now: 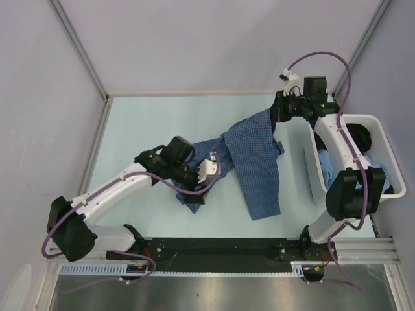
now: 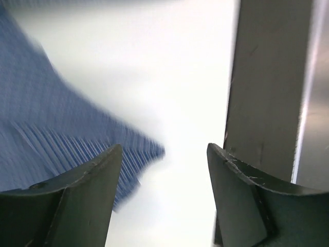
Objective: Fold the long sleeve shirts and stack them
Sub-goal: Flatten the shirt out
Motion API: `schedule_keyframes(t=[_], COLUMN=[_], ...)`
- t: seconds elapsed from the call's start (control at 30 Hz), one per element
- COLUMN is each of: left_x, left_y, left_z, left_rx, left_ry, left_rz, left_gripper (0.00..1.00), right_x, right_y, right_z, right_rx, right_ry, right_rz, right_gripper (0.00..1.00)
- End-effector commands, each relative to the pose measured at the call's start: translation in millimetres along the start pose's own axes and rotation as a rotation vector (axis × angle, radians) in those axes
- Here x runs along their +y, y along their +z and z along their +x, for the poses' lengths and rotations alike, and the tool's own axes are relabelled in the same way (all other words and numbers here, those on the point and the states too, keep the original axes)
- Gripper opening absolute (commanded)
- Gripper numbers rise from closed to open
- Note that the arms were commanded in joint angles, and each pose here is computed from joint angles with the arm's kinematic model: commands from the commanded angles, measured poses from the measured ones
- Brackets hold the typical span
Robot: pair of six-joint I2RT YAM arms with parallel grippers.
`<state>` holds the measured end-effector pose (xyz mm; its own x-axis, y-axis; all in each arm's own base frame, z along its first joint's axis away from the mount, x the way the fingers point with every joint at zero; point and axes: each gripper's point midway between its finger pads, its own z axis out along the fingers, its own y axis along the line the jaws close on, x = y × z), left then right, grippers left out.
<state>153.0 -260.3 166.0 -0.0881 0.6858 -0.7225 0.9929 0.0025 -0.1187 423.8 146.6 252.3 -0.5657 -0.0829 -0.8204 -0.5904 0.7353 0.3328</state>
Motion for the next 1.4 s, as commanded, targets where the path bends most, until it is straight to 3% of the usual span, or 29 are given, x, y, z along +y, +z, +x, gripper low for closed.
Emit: schedule_keyframes(t=[0.0, 0.2, 0.37, 0.6, 0.77, 0.87, 0.97, 1.07, 1.1, 1.17, 1.27, 1.37], left_x=[14, 43, 49, 38, 20, 24, 26, 34, 45, 61, 93, 118], left_y=[10, 26, 41, 48, 67, 76, 79, 78, 75, 61, 20, -31], left_z=[56, 83, 93, 103, 103, 122, 127, 121, 117, 112, 111, 118], left_rx=[0.054, 0.124, 0.188, 0.26, 0.248, 0.309, 0.332, 0.321, 0.321, 0.316, 0.293, 0.319], left_ry=[-0.153, -0.318, -0.51, -0.729, -0.806, -0.846, -0.869, -0.882, -0.868, -0.873, -0.923, -0.878], left_rz=[-0.157, -0.302, -0.311, -0.267, -0.131, -0.158, -0.165, -0.19, -0.234, -0.279, -0.359, -0.472], left_gripper=[0.74, 0.74, 0.63, 0.6, 0.61, 0.58, 0.5, 0.33, 0.19, 0.0, 0.0, 0.0], right_x=[34, 39, 42, 42, 41, 42, 44, 47, 49, 52, 52, 50], right_y=[-24, -33, -41, -45, -45, -43, -44, -47, -49, -55, -67, -79], right_z=[-13, -9, -20, -38, -42, -40, -41, -46, -47, -53, -62, -73], right_rx=[-0.079, -0.1, -0.134, -0.151, -0.167, -0.163, -0.168, -0.182, -0.186, -0.212, -0.249, -0.282], right_ry=[-0.077, -0.083, -0.11, -0.126, -0.128, -0.12, -0.119, -0.117, -0.117, -0.127, -0.138, -0.148], right_rz=[-0.111, -0.114, -0.096, -0.087, -0.085, -0.097, -0.109, -0.12, -0.129, -0.126, -0.11, -0.083], right_gripper=[0.0, 0.0, 0.0, 0.0, 0.0, 0.0, 0.0, 0.0, 0.0, 0.0, 0.0, 0.0])
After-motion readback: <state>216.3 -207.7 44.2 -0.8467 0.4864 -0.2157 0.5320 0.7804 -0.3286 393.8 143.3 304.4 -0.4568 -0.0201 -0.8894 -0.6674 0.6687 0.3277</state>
